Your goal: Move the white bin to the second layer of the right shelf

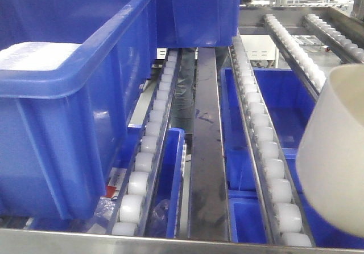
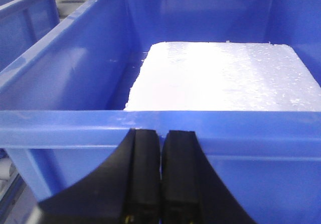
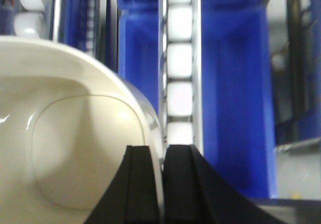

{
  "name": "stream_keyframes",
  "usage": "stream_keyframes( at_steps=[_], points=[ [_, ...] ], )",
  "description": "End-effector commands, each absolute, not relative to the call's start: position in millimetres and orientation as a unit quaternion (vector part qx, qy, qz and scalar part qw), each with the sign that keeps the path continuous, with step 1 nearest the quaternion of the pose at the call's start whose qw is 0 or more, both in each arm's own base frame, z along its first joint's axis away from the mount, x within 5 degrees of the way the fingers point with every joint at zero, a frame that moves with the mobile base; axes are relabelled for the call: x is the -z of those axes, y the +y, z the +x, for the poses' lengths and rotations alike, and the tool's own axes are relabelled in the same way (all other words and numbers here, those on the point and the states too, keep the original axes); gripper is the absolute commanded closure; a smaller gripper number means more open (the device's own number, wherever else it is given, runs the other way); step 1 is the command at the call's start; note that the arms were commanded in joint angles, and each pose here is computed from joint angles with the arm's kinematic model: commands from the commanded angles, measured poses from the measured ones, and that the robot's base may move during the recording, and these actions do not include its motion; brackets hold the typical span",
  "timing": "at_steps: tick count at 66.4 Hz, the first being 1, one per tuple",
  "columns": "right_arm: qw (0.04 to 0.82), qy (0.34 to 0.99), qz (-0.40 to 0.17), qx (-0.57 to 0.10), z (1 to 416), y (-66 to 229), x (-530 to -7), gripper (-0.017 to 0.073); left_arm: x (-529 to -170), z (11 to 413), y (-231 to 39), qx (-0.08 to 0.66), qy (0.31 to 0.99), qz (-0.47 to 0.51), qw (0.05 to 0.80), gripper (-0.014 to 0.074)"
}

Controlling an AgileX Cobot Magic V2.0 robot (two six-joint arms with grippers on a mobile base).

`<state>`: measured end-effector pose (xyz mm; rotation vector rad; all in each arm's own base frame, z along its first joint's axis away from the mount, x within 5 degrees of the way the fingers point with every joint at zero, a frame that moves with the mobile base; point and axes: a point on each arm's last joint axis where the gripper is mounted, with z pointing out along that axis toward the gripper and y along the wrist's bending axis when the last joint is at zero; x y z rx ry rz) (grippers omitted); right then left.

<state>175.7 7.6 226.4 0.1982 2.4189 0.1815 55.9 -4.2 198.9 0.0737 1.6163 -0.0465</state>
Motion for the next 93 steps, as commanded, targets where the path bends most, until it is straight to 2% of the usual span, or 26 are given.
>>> stream_keyframes(
  at_steps=[1, 15, 30, 34, 49, 63, 68, 81, 93],
  points=[
    [0.393, 0.912, 0.090, -0.077, 186, 6, -240, 0.0501, -195, 56, -4, 0.024, 0.700, 0.032, 0.713, 0.0509],
    [0.392, 0.912, 0.090, -0.077, 186, 6, -239, 0.0483, -195, 56, -4, 0.024, 0.700, 0.032, 0.713, 0.0509],
    [0.395, 0.911, 0.090, -0.077, 186, 6, -241, 0.0241, -195, 56, -4, 0.024, 0.700, 0.032, 0.713, 0.0509],
    [0.397, 0.910, 0.089, -0.077, 185, 6, -241, 0.0224, -195, 56, -4, 0.024, 0.700, 0.032, 0.713, 0.0509],
    [0.434, 0.893, 0.086, -0.080, 175, 6, -256, 0.0229, -195, 56, -4, 0.024, 0.700, 0.032, 0.713, 0.0509],
    [0.504, 0.856, 0.075, -0.084, 151, 6, -282, 0.0235, -195, 56, -4, 0.024, 0.700, 0.032, 0.713, 0.0509],
    [0.528, 0.843, 0.063, -0.077, 141, 6, -290, 0.0274, -195, 56, -4, 0.024, 0.700, 0.032, 0.713, 0.0509],
    [0.577, 0.814, 0.042, -0.053, 116, 3, -288, 0.0513, -195, 56, -4, 0.024, 0.700, 0.032, 0.713, 0.0509],
    [0.629, 0.775, 0.034, -0.040, 98, 2, -270, 0.0503, -195, 56, -4, 0.024, 0.700, 0.032, 0.713, 0.0509]
  ],
)
